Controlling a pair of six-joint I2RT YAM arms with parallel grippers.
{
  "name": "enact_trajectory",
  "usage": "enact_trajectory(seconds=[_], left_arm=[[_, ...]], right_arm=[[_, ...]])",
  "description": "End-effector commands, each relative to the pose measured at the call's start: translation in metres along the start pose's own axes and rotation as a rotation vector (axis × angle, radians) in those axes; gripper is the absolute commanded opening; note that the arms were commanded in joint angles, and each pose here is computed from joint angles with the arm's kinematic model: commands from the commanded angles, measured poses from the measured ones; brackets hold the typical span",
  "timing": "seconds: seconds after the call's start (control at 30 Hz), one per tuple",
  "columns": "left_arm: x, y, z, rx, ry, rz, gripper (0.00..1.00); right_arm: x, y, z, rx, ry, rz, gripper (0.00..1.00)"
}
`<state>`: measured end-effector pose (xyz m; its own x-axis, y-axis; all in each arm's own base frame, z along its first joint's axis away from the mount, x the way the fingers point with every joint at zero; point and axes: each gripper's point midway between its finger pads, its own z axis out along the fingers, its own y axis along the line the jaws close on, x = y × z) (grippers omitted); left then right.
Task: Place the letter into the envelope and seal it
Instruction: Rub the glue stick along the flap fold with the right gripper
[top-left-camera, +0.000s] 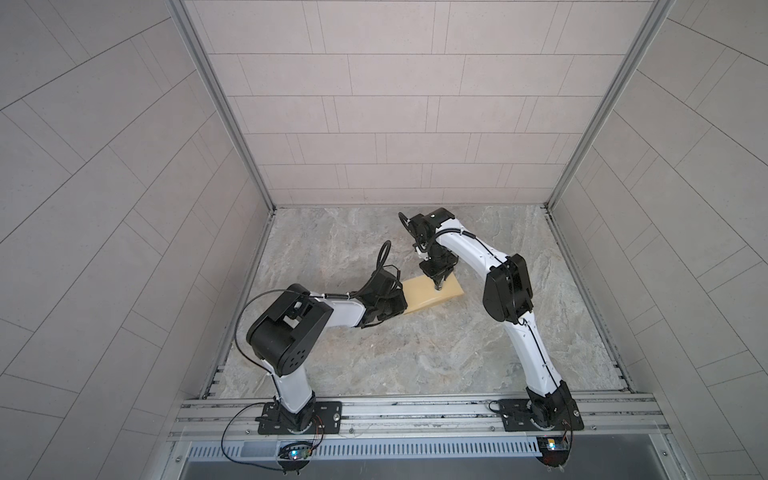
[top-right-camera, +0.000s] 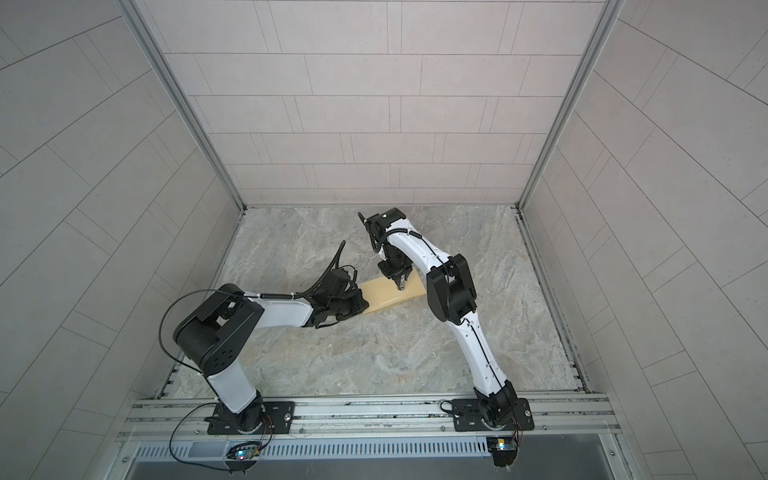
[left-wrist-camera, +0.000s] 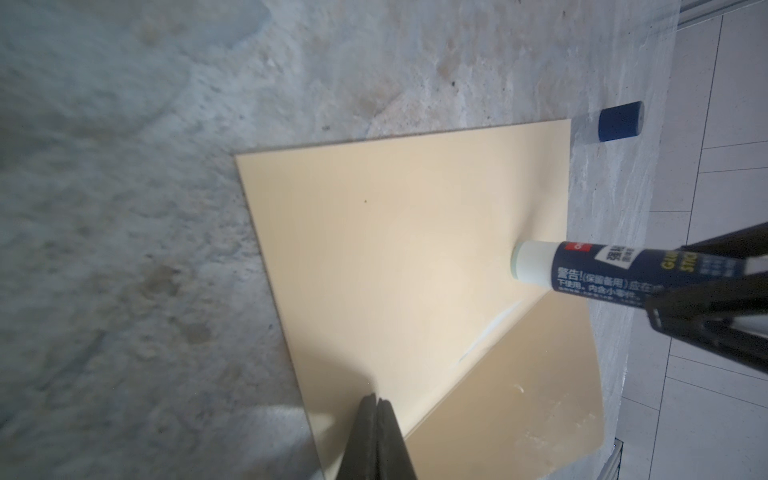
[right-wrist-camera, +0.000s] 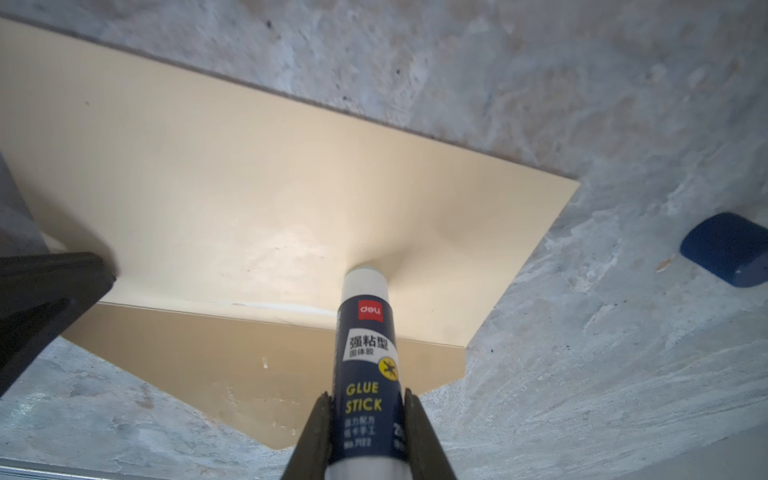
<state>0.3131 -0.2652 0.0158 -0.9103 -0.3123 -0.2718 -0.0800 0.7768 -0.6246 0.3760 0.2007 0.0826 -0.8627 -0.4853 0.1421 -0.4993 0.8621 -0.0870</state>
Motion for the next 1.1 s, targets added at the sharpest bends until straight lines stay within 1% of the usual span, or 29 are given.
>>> enact_trajectory(seconds=[0.0, 0.17, 0.27, 0.5, 0.63, 0.73, 1.07], left_arm=[[0.011, 0.029, -0.003, -0.116, 0.027, -0.006, 0.0], [0.01, 0.029, -0.004, -0.117, 0.023, -0.004, 0.0], [0.009, 0.028, -0.005, -0.116, 0.021, -0.002, 0.0], [0.01, 0.029, -0.004, -0.123, 0.024, -0.002, 0.0], [0.011, 0.03, -0.004, -0.127, 0.024, 0.0, 0.0], [0.01, 0.029, -0.004, -0.128, 0.022, 0.001, 0.0], [0.009, 0.029, -0.006, -0.131, 0.021, 0.004, 0.0]], right_arm=[[0.009, -0.021, 0.014, 0.084, 0.076, 0.03, 0.0], [0.005, -0.02, 0.012, 0.071, 0.054, 0.039, 0.0], [0.0, -0.015, 0.003, 0.037, 0.008, 0.045, 0.0], [-0.009, -0.008, -0.058, -0.038, -0.201, 0.063, 0.0], [-0.009, -0.004, -0.08, -0.065, -0.272, 0.066, 0.0], [-0.009, 0.005, -0.08, -0.085, -0.267, 0.048, 0.0], [-0.016, 0.035, -0.045, -0.083, -0.179, -0.016, 0.0]])
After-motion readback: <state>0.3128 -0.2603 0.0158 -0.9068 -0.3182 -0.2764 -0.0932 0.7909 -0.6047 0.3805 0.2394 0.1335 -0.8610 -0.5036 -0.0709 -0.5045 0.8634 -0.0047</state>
